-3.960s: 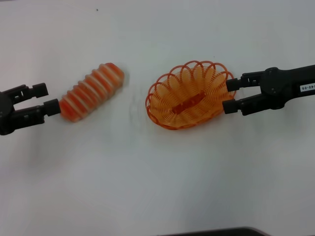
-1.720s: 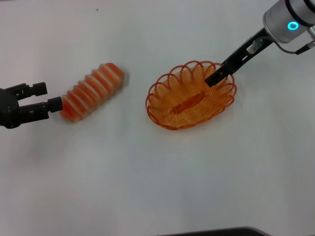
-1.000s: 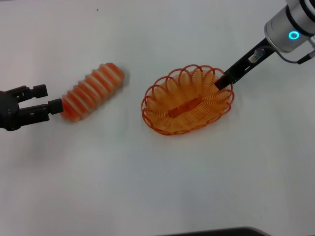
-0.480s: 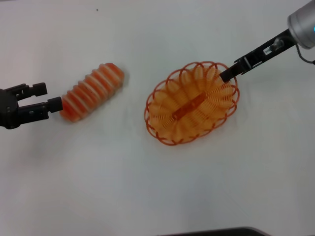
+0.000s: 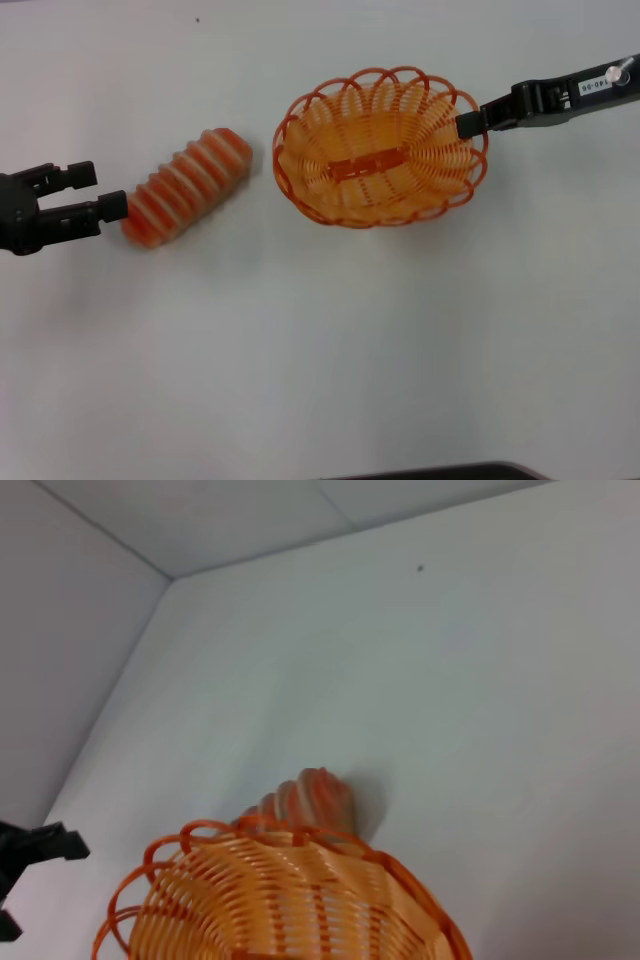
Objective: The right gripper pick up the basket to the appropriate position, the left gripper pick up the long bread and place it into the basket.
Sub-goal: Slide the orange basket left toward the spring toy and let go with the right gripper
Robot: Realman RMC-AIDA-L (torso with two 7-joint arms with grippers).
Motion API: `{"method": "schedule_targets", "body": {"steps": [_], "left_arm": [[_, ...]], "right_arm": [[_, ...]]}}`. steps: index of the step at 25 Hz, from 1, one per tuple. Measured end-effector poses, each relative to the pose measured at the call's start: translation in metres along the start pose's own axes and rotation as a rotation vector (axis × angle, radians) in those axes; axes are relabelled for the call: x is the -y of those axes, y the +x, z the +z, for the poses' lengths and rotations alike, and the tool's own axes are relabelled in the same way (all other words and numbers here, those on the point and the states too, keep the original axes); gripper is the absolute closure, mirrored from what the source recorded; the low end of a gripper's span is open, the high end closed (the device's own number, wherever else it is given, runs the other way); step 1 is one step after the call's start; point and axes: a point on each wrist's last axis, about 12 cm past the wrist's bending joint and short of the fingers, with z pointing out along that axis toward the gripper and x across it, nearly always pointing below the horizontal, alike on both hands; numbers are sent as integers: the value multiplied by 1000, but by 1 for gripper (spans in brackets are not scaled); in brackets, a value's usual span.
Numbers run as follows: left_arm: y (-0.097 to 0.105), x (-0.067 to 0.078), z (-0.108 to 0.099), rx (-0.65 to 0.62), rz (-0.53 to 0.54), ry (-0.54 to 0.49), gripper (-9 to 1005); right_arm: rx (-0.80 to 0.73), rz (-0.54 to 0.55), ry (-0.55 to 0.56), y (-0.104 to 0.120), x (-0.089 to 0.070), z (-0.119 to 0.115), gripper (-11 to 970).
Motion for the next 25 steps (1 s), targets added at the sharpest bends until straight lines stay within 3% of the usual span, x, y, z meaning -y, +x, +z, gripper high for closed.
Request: {"method": "schedule_targets", "body": {"steps": [5, 15, 20, 25], "left_arm": [[-4, -1, 3, 0, 9, 4, 138], [-8, -2, 6, 2, 18, 0, 137], [-9, -2, 7, 3, 16, 3, 137], [-10, -2, 6, 1, 14, 5, 137]], "right_arm": [[34, 84, 59, 11, 18, 11, 903], [28, 112, 94, 18, 23, 29, 874], [82, 114, 89, 11, 24, 20, 656], [210, 25, 52, -8, 14, -16, 550]]}}
